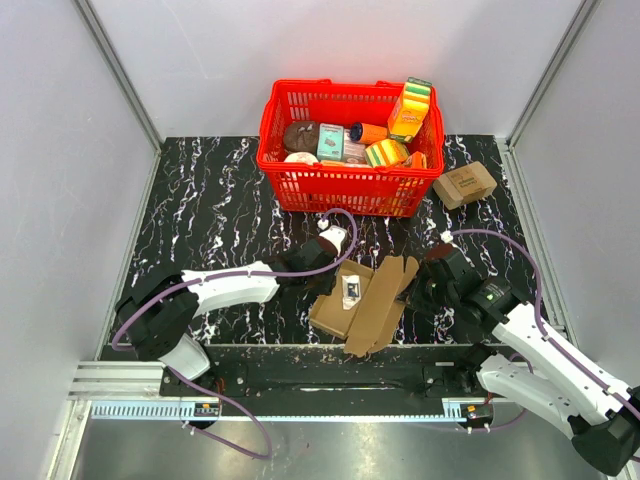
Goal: Fold the paper box
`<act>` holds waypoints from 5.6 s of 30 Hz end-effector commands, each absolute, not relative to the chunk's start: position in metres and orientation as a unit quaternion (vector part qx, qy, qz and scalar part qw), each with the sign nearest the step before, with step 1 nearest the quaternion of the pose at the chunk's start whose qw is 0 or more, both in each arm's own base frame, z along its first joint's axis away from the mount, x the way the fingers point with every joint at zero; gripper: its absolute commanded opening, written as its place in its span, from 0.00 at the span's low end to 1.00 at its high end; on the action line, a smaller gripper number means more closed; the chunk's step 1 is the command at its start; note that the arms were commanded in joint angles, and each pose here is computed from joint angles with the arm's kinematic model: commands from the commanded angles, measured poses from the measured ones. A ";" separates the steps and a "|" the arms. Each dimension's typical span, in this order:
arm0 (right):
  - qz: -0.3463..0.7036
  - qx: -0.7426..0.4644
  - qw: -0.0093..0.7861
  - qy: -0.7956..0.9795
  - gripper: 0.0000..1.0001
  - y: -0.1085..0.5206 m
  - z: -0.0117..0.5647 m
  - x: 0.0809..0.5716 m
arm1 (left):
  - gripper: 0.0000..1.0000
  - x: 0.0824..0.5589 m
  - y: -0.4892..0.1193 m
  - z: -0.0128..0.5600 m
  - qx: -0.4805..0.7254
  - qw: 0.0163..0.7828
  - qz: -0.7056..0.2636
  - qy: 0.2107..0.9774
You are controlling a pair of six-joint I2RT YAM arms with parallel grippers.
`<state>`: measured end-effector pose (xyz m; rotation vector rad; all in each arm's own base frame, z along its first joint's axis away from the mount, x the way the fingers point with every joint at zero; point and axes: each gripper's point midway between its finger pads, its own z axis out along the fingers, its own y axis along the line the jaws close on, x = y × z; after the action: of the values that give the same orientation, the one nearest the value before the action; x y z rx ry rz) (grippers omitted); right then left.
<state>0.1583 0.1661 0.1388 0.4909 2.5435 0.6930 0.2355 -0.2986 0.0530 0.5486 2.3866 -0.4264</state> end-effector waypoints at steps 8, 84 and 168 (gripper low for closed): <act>0.190 0.098 0.266 0.940 0.05 0.157 0.154 0.176 | 0.44 0.248 -0.319 0.098 0.209 0.364 -0.208 0.884; 0.024 -0.662 0.259 0.703 0.00 0.221 0.189 0.274 | 0.99 0.220 -0.266 0.215 0.259 0.672 -0.354 0.597; 0.132 -0.130 0.517 0.836 0.63 0.149 0.275 0.299 | 0.00 0.257 -0.306 0.157 0.383 0.547 -0.369 0.646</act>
<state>0.2980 0.1851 0.2595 -0.7820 2.0088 0.2142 0.2512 -0.3092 0.1324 0.9564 1.6270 -0.9023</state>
